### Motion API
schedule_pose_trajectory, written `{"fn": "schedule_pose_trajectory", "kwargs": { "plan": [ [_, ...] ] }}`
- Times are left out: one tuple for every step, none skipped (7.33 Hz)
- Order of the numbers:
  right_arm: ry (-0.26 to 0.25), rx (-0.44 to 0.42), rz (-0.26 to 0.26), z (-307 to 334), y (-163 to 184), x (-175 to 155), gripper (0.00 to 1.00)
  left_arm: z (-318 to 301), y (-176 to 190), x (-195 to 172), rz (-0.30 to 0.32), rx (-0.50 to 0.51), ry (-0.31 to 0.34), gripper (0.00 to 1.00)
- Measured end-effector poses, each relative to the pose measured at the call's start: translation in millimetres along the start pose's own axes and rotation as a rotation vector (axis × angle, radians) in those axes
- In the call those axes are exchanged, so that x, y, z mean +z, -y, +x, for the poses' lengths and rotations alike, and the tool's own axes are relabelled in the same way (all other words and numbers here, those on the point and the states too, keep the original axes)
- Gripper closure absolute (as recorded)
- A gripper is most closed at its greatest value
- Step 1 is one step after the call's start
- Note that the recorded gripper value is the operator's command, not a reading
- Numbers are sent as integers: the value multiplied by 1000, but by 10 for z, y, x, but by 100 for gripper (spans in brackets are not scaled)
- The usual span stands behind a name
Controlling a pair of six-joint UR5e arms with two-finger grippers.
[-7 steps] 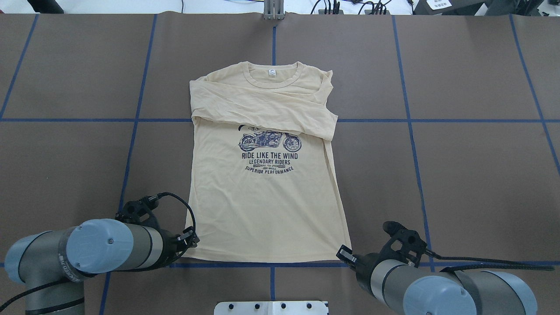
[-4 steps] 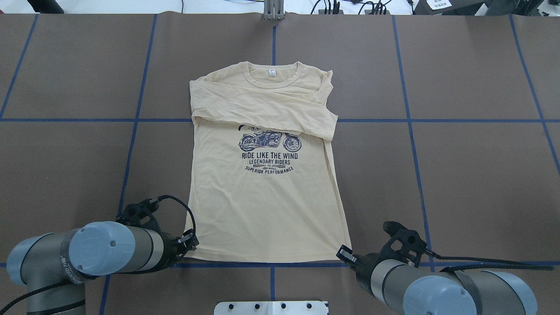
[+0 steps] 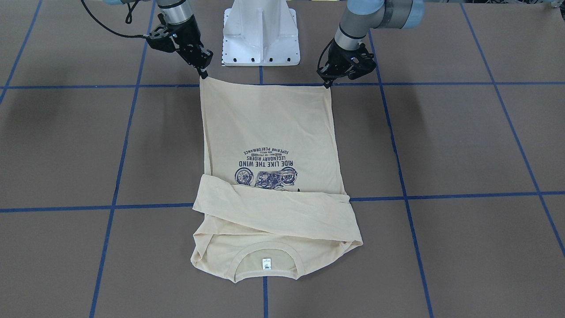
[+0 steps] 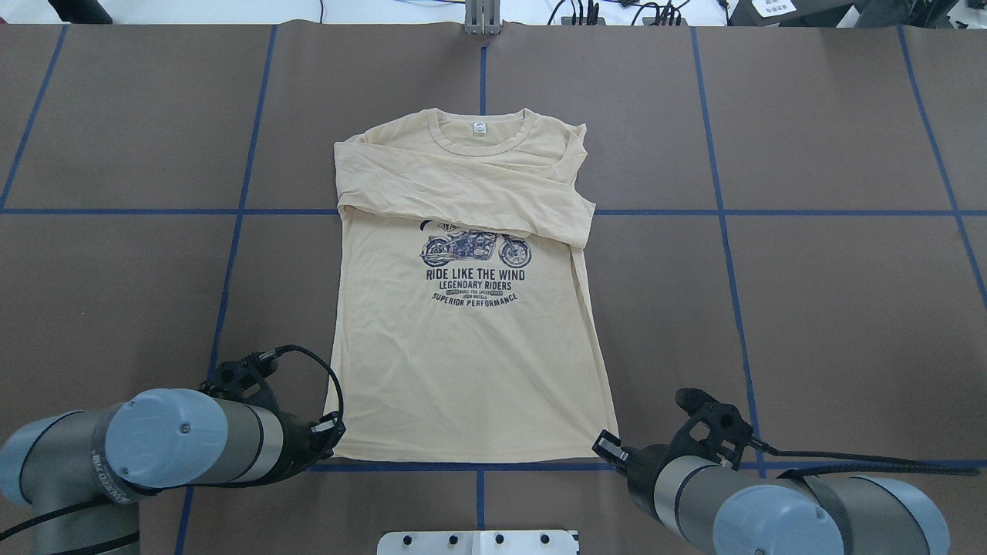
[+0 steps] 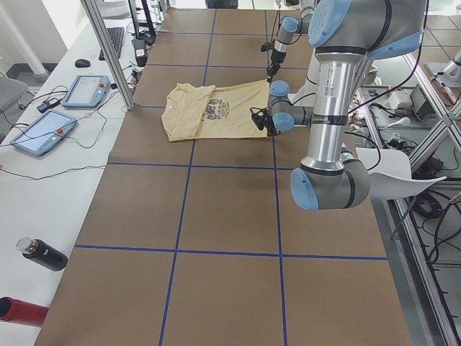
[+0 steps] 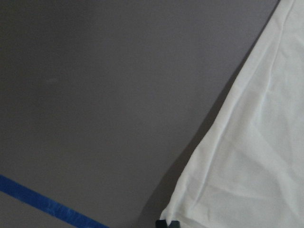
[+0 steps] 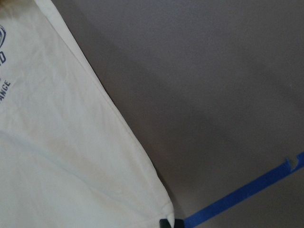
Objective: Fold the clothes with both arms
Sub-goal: 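Grasp both hem corners nearest the robot with left and right grippers, then lift the hem with both grippers and fold it up onto the collar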
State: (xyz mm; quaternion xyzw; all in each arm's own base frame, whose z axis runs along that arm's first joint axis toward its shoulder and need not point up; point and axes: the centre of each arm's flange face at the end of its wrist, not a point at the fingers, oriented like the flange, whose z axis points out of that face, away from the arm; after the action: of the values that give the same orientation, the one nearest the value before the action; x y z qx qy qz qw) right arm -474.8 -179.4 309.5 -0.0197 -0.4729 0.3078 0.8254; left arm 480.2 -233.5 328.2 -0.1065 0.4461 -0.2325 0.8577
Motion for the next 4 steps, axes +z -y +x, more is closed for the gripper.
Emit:
{"fn": "schedule_pose_trajectory", "kwargs": {
  "plan": [
    [7,4,3,-34,35,-44,100,29,-45,-177,-16,5,-8,100],
    [7,11,18,-86,149,-44,100,105,0,-340,-19,29,-29,100],
    [-2,22,38,-195,397,5,100,306,282,-540,23,91,-77,100],
    [-8,34,47,-448,747,95,100,629,767,-703,101,146,-122,100]
  ]
}}
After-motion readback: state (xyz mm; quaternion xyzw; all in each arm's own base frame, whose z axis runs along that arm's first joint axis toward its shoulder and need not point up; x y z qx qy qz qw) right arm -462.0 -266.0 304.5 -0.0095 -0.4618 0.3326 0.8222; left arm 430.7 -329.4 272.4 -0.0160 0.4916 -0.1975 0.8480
